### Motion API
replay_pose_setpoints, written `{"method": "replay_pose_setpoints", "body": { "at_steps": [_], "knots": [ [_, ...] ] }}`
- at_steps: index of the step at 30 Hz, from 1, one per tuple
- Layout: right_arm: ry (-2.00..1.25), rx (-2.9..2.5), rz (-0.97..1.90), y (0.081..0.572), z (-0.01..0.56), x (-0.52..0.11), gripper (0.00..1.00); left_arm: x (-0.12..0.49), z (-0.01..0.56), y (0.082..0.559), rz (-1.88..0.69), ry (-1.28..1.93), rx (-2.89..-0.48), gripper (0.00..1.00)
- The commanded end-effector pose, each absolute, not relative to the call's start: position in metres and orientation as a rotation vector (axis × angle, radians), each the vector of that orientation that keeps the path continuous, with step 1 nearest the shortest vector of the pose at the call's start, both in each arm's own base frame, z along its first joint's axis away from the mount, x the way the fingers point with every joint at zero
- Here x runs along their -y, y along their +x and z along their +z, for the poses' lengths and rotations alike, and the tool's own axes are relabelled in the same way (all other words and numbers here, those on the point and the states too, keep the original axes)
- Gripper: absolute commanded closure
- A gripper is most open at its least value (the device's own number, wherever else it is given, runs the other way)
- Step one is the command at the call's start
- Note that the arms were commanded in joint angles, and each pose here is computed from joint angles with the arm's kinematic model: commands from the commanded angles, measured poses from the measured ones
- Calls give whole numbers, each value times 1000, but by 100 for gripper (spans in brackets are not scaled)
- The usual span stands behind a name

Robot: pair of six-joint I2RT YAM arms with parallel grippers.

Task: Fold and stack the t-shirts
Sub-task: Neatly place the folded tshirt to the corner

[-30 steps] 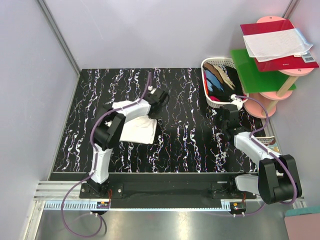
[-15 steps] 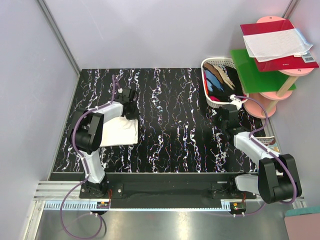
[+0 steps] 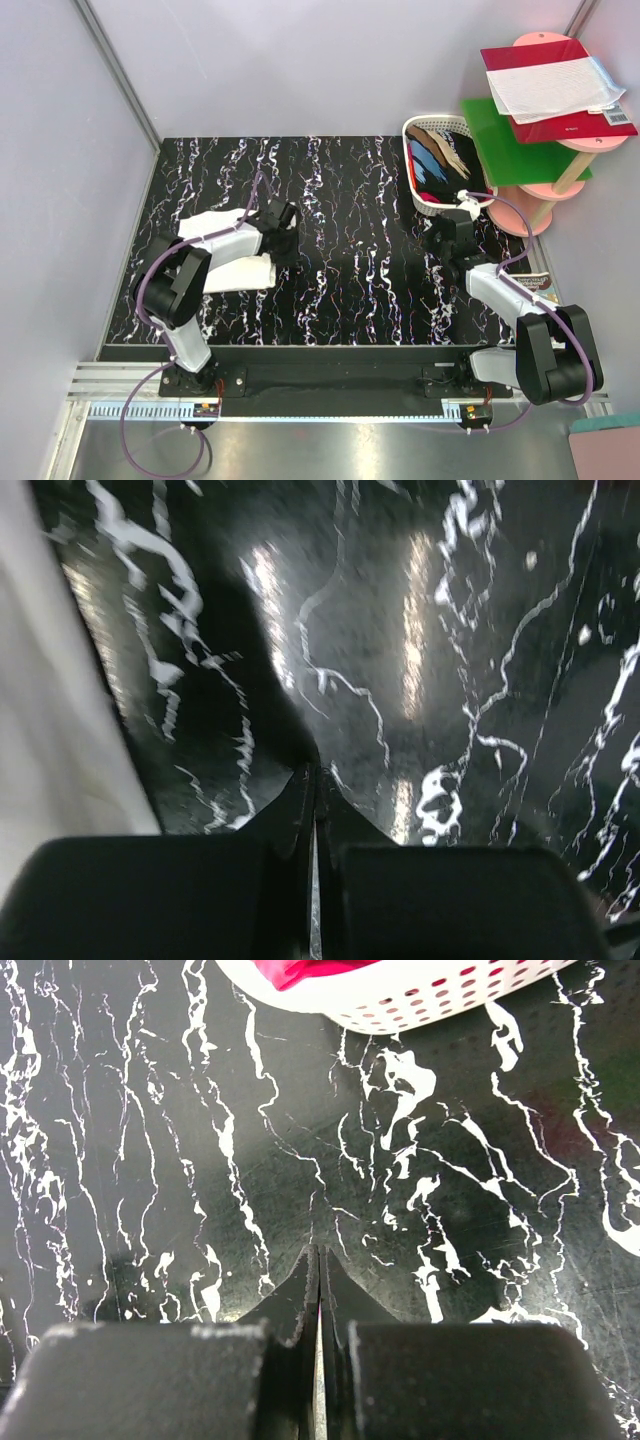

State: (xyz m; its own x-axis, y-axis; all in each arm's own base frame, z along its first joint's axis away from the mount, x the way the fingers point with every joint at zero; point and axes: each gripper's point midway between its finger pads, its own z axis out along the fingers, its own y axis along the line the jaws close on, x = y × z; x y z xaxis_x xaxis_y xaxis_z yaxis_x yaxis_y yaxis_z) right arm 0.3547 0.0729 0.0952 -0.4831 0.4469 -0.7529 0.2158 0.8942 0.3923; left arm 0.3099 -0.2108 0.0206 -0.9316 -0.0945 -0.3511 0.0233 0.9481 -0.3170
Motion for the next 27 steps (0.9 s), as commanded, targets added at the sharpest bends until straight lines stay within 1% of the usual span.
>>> {"method": "replay_pose_setpoints", "body": {
  "at_steps": [1,3,4,6,7,8,9,10,14,16,18,22,26,27],
  "knots": [
    [451,-2050,346,361,107,-83,100,202,8,299,-396,-119,-2798,100],
    [452,-2046,344,361,109,-82,100,199,-7,296,-393,-158,-2839,100],
    [451,-2045,342,361,110,-81,100,207,-9,297,-483,-167,-2840,100],
    [450,-2038,349,361,113,-82,100,203,-26,294,-569,-262,-2871,100],
    [448,-2044,352,360,111,-83,100,203,-28,298,-605,-287,-2855,100],
    [443,-2043,352,360,112,-83,100,194,-35,298,-587,-335,-2864,100],
    [444,-2046,351,359,111,-83,100,188,-37,299,-557,-364,-2861,100],
    [438,-2048,347,358,110,-83,100,176,-41,300,-468,-393,-2855,100],
    [442,-2048,348,356,110,-82,100,137,-34,297,-280,-510,-2815,100],
    [440,-2045,360,357,111,-84,100,127,-32,290,-259,-546,-2814,100],
    [441,-2050,369,358,110,-86,100,125,-22,291,-296,-562,-2800,100],
    [432,-2047,388,359,113,-89,100,111,7,288,-220,-516,-2789,100],
    [425,-2048,392,359,112,-91,100,80,37,291,-11,-466,-2766,100],
    [429,-2042,401,360,113,-92,100,63,43,293,117,-477,-2737,100]
  ]
}}
